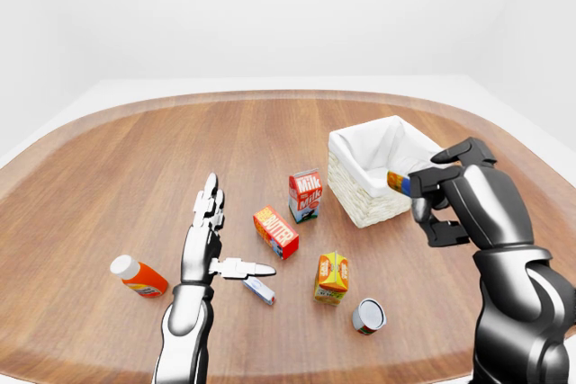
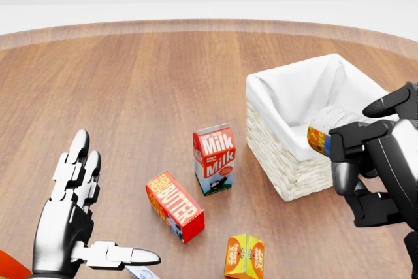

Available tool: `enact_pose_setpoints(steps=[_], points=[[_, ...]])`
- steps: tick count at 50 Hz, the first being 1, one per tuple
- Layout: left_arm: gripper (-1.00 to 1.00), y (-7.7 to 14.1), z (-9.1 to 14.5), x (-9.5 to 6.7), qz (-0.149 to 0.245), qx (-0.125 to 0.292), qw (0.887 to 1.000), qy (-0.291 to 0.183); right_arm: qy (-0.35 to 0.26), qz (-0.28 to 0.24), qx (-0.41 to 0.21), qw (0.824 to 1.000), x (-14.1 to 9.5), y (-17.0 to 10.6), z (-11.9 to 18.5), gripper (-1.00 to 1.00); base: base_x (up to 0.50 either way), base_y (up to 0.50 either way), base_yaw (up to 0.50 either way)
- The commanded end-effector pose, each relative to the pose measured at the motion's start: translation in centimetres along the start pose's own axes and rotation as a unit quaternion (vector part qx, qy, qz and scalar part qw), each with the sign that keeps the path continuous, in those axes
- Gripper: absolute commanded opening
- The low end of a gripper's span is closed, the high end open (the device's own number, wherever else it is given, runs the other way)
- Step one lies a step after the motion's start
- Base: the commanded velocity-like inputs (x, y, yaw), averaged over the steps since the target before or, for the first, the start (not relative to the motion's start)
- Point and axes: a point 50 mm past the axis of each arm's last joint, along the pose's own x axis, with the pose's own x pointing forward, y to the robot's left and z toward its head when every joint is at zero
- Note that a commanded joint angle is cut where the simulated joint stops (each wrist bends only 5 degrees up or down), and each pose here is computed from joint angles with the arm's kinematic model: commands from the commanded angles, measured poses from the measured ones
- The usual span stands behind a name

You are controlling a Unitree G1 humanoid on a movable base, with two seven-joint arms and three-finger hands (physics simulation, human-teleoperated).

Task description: Pick up the alphabet soup and the tomato sauce, and put them in the basket.

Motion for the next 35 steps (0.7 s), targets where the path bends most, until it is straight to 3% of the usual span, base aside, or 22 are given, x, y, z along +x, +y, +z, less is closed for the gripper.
enact_pose_setpoints(steps=[1,19,35], points=[[1.00,0.3,0.1,0.2,0.018,0.010,1.000,-0.003,-0.028,-0.021,-0.022,0.999,1.6,-0.8,0.8,-1.00,0.00,0.00,0.00],[1.00,0.3,0.2,0.3,0.020,0.011,1.000,-0.006,-0.023,0.010,-0.065,0.998,5.8,-0.6,0.1,-1.00,0.00,0.00,0.00],[1.00,0.3,0.0,0.4,0.019,0.011,1.000,-0.001,0.030,0.049,-0.094,0.994,10.0,1.5,-2.9,-1.00,0.00,0.00,0.00]])
